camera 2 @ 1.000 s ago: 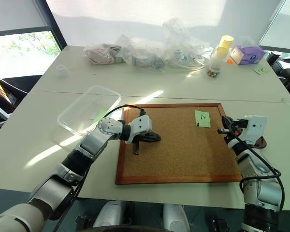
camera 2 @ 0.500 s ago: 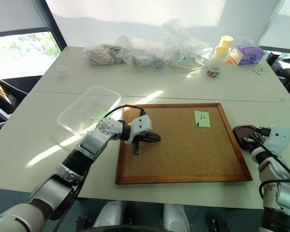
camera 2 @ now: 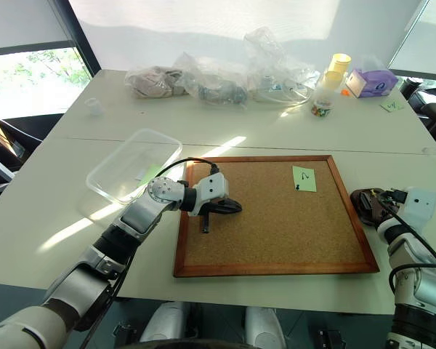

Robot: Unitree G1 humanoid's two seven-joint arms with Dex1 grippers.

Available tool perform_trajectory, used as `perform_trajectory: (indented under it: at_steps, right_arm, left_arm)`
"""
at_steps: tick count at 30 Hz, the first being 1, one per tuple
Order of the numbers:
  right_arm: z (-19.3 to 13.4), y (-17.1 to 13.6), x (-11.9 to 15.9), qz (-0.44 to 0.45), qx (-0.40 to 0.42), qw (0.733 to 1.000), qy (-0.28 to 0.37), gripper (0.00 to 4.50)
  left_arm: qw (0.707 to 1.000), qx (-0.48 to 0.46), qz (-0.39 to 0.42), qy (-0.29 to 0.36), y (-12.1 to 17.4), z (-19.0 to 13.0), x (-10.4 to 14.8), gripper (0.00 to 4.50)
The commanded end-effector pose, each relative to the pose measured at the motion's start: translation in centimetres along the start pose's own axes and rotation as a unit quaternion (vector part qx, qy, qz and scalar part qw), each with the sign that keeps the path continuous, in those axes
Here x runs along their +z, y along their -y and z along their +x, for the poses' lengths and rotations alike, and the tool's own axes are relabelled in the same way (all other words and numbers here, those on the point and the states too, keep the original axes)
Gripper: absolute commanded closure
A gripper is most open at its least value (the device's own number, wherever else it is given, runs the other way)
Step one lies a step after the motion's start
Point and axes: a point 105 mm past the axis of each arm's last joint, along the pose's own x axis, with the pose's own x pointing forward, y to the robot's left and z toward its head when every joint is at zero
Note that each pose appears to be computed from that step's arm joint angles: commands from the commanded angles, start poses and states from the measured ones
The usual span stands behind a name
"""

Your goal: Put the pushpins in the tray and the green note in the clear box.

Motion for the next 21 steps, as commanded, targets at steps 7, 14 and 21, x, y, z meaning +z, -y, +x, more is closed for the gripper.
perform_trajectory:
  at_steps: [7, 14, 21]
  right_arm:
    - [-1.6, -1.0, 4.3, -0.029, 0.028, 0.996, 0.079, 0.02]
    - [-2.2, -9.8, 5.2, -0.062, 0.198, 0.974, 0.088, 0.02]
    - [-1.4, -14.2, 2.5, -0.048, 0.258, 0.963, 0.056, 0.02]
  left_arm:
    - [0.999, -0.010, -0.015, -0.033, 0.9, 0.3, -1.8, 4.50]
    - [0.999, -0.012, -0.009, -0.032, 0.6, 0.3, -1.6, 4.50]
    - [0.999, -0.012, -0.003, -0.033, 0.3, 0.3, -1.5, 4.50]
